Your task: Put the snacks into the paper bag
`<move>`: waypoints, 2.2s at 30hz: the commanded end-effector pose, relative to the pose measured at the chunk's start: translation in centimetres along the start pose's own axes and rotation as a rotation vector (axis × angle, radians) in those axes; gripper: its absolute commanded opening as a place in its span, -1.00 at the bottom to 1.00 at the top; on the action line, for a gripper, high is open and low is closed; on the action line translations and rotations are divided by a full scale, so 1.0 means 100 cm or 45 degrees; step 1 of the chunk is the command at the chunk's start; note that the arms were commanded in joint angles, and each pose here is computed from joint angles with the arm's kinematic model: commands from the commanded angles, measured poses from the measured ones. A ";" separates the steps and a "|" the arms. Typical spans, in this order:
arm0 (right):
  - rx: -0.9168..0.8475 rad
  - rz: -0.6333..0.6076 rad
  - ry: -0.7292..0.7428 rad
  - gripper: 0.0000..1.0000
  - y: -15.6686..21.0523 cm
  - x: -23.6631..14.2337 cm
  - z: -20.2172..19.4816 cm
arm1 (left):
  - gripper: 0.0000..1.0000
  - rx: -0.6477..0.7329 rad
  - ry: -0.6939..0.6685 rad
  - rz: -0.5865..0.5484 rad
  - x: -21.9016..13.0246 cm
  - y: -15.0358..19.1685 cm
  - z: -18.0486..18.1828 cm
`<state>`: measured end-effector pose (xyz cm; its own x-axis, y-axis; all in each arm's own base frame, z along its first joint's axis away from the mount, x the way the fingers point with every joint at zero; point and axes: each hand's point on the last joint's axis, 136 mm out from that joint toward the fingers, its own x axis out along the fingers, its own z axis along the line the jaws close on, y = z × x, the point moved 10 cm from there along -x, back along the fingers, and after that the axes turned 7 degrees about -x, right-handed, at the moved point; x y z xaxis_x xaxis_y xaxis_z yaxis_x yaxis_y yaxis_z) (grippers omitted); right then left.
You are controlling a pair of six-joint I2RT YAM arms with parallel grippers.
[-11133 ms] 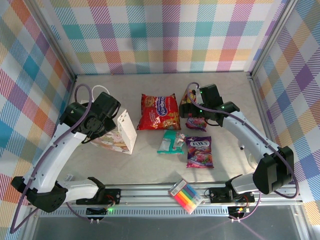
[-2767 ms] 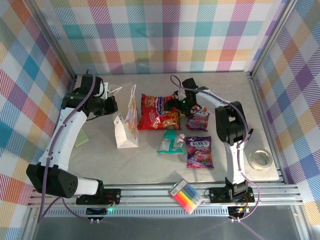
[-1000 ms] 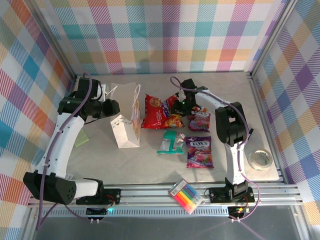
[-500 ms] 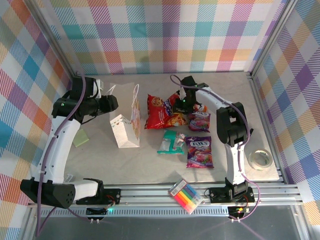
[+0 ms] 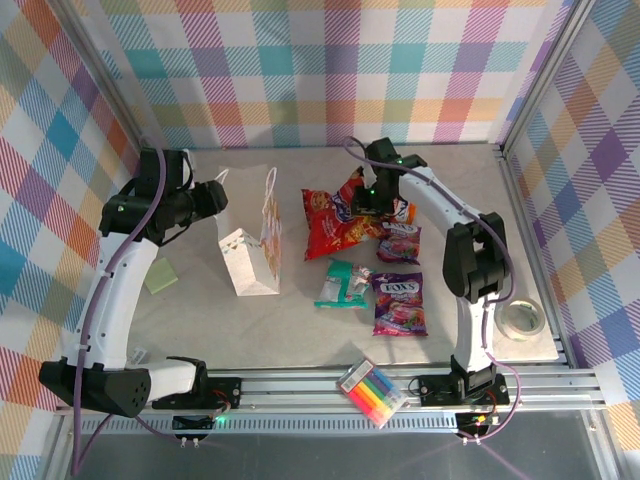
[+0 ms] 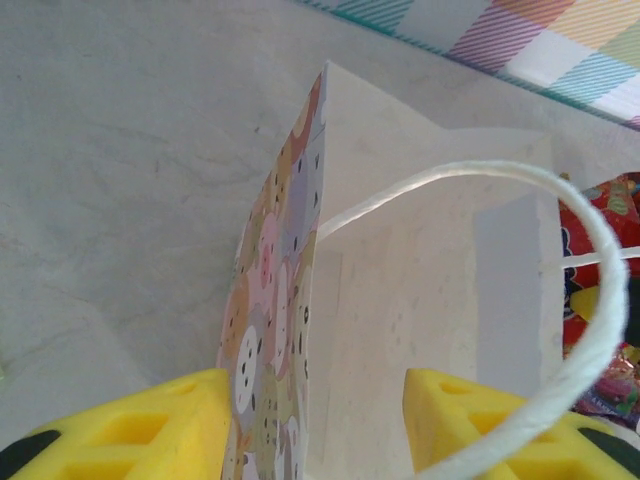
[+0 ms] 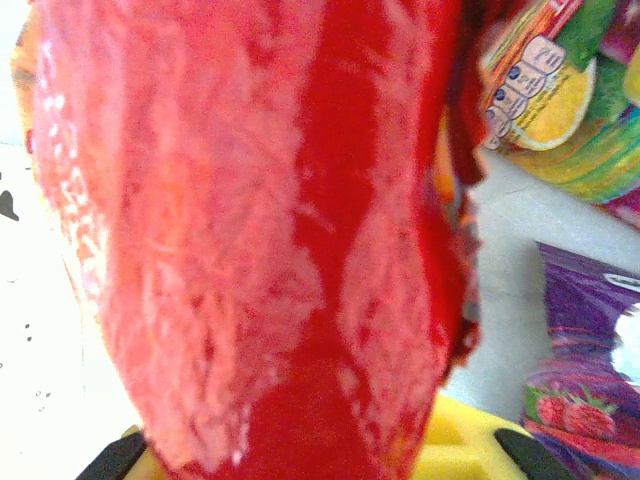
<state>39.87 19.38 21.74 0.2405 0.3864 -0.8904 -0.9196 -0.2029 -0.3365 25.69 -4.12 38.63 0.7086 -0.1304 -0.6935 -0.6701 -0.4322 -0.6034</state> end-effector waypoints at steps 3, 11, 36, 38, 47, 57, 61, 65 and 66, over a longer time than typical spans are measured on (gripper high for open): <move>-0.100 -0.200 -0.035 -1.00 -0.012 -0.060 0.025 | -0.05 -0.022 0.011 -0.076 -0.003 -0.012 -0.002; -0.167 -0.319 -0.026 -1.00 -0.011 -0.104 0.044 | -0.08 -0.028 0.019 -0.102 0.004 -0.019 -0.004; -0.335 -0.726 -0.075 -1.00 0.006 -0.243 0.101 | -0.37 -0.196 0.069 -0.206 0.001 -0.019 0.004; -0.346 -0.756 -0.082 -1.00 0.005 -0.253 0.104 | -0.36 -0.216 0.062 -0.194 0.003 -0.018 0.004; -0.374 -0.832 -0.086 -1.00 0.007 -0.281 0.112 | -0.04 -0.179 0.038 -0.018 0.014 -0.007 0.006; -0.395 -0.933 -0.117 -1.00 0.010 -0.309 0.119 | -0.04 -0.111 -0.027 0.124 0.034 0.009 0.015; -0.401 -0.952 -0.129 -1.00 0.011 -0.315 0.120 | -0.13 -0.124 -0.074 0.184 0.044 0.013 0.018; -0.411 -0.961 -0.153 -1.00 0.013 -0.319 0.122 | -0.42 -0.159 -0.033 0.214 0.050 0.019 0.019; -0.411 -0.964 -0.162 -1.00 0.014 -0.320 0.122 | -0.52 -0.172 -0.012 0.212 0.050 0.020 0.018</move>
<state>28.56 17.99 49.64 0.6536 0.5418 -0.5284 -0.5348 -0.1634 -0.8291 27.84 -3.97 33.69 0.5997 -0.1616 -0.7837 -0.7326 -0.5048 -0.4565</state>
